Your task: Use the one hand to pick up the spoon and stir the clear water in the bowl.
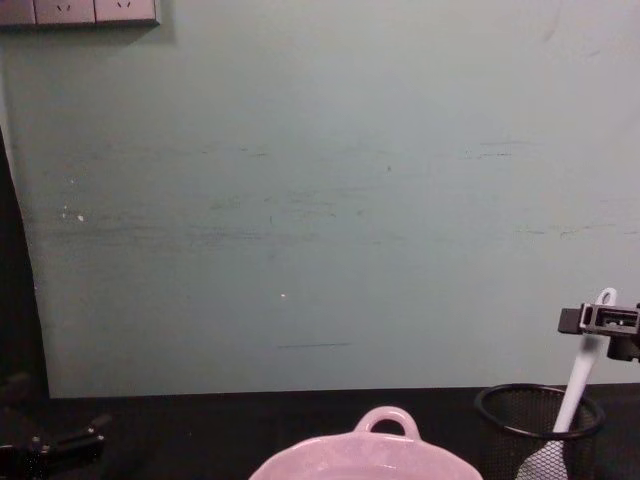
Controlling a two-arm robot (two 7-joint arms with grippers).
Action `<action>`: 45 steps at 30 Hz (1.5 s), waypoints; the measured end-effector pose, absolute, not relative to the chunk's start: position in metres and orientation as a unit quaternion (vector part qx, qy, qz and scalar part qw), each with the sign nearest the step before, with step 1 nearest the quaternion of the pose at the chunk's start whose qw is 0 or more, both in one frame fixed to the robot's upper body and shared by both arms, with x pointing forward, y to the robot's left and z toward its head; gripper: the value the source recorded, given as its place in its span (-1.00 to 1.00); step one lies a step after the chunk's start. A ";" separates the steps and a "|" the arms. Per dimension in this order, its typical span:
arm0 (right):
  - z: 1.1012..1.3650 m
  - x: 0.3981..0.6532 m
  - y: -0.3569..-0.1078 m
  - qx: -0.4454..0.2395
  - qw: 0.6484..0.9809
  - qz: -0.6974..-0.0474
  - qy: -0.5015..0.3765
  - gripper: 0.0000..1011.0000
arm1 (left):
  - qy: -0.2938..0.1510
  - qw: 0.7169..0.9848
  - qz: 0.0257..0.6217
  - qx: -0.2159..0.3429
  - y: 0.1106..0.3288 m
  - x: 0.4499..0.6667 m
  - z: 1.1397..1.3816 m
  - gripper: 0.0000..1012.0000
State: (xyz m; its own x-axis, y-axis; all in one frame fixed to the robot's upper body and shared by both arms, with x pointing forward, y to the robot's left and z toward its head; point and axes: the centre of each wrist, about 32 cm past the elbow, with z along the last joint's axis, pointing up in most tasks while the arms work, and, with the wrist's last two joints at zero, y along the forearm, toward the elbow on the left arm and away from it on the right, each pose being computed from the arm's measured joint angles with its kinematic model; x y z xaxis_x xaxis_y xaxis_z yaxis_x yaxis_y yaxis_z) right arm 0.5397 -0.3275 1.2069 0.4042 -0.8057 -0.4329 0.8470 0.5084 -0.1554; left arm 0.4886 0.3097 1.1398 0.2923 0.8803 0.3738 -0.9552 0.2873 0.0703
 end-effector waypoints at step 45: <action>1.281 0.505 -0.327 0.021 0.882 -0.464 0.075 -0.78 | -0.132 0.791 0.580 0.141 0.310 0.489 1.140 1.00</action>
State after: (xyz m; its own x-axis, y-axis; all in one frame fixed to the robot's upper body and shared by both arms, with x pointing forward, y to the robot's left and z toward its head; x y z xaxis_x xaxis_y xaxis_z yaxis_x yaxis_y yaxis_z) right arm 0.5055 -0.3271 1.2812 0.5583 -0.8156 -0.1518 0.8218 0.5687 -0.0334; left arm 0.4886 0.3097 1.1398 0.2923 0.8803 0.3737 -0.9552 0.2873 0.0703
